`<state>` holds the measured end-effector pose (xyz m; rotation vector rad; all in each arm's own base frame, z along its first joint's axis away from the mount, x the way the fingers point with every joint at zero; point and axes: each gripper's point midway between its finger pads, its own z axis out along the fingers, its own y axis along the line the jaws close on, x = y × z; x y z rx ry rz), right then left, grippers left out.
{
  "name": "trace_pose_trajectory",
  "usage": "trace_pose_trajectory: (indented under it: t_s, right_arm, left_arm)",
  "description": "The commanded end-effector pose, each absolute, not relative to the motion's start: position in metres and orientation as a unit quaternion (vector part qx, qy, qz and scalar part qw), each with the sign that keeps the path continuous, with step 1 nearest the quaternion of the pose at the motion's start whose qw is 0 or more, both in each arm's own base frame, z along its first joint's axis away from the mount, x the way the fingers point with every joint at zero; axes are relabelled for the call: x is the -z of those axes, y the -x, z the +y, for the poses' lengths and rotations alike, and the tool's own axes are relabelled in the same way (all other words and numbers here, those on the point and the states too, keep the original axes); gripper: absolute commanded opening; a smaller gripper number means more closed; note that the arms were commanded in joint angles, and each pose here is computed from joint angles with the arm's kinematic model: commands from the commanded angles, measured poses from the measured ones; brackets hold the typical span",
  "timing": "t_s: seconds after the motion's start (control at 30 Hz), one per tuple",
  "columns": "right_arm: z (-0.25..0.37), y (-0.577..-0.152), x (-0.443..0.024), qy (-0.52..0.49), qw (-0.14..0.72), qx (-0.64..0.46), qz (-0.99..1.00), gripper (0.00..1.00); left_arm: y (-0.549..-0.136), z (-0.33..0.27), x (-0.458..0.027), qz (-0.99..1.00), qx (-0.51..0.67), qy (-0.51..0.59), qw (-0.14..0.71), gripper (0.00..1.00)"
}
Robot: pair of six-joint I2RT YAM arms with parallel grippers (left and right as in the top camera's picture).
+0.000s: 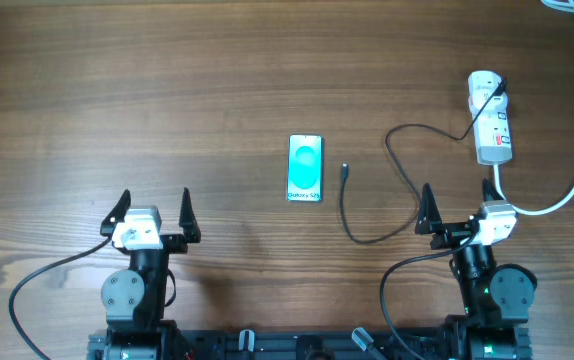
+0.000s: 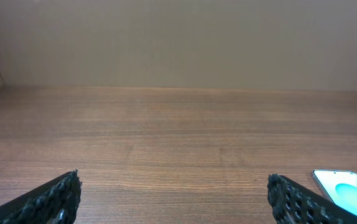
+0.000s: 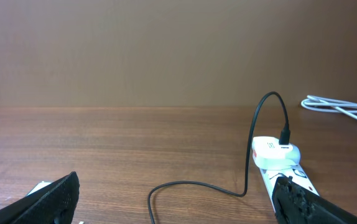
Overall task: Plug charger to phone and switch on socket
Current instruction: 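Move the left gripper toward the phone in the table centre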
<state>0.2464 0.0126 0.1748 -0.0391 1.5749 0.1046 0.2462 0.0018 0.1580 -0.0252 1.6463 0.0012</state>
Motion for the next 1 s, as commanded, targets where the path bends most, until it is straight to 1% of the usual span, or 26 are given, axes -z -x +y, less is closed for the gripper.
trace_pose_trajectory:
  t_s: [0.0,0.27,0.33,0.37,0.4,0.43,0.47,0.5,0.53,0.63,0.73,0.8,0.83,0.9,0.97]
  right_arm:
    - [0.012,-0.246,-0.176,0.012,0.706,-0.049,0.706,1.00]
    - [0.012,-0.246,-0.176,0.012,0.706,-0.049,0.706,1.00]
    - [0.012,-0.246,-0.176,0.012,0.706,-0.049,0.706,1.00]
    - [0.012,-0.246,-0.176,0.012,0.706,-0.050,0.706,1.00]
    - [0.012,-0.246,-0.176,0.012,0.706,-0.049,0.706,1.00]
    - [0.012,-0.246,-0.176,0.012,0.706,-0.049,0.706,0.99]
    - [0.012,-0.246,-0.176,0.012,0.706,-0.049,0.706,1.00]
    - [0.012,-0.246,-0.176,0.012,0.706,-0.049,0.706,1.00]
    - [0.012,-0.246,-0.176,0.012,0.706,-0.049,0.706,1.00]
    - [0.012,-0.246,-0.176,0.012,0.706,-0.049,0.706,1.00]
    - [0.012,-0.246,-0.176,0.012,0.706,-0.049,0.706,1.00]
    - [0.012,-0.246,-0.176,0.012,0.706,-0.049,0.706,1.00]
    - [0.012,-0.246,-0.176,0.012,0.706,-0.049,0.706,1.00]
    - [0.012,-0.246,-0.176,0.012,0.706,-0.050,0.706,1.00]
    - [0.012,-0.246,-0.176,0.012,0.706,-0.049,0.706,1.00]
  left_arm:
    - [-0.246,0.003,-0.158,0.732,-0.006,0.009,0.682,1.00]
    - [-0.246,0.003,-0.158,0.731,-0.005,0.008,0.682,1.00]
    - [-0.242,-0.039,-0.162,0.725,0.126,-0.031,0.676,1.00]
    - [-0.227,-0.081,-0.166,0.717,0.269,-0.062,0.640,1.00]
    - [-0.217,-0.097,-0.167,0.714,0.326,-0.076,0.615,1.00]
    - [-0.213,-0.104,-0.168,0.712,0.350,-0.082,0.603,1.00]
    - [-0.213,-0.104,-0.174,0.704,0.355,-0.082,0.610,1.00]
    - [-0.212,-0.104,-0.182,0.693,0.367,-0.073,0.616,1.00]
    - [-0.211,-0.104,-0.202,0.667,0.384,-0.069,0.635,1.00]
    - [-0.200,-0.097,-0.265,0.580,0.376,-0.084,0.718,1.00]
    - [-0.193,-0.092,-0.304,0.562,0.364,-0.083,0.738,1.00]
    - [-0.199,-0.090,-0.329,0.572,0.359,-0.075,0.733,1.00]
    - [-0.213,-0.089,-0.329,0.612,0.359,-0.052,0.703,1.00]
    - [-0.244,-0.091,-0.313,0.741,0.332,-0.025,0.583,1.00]
    - [-0.261,-0.091,-0.303,0.832,0.300,-0.021,0.465,1.00]
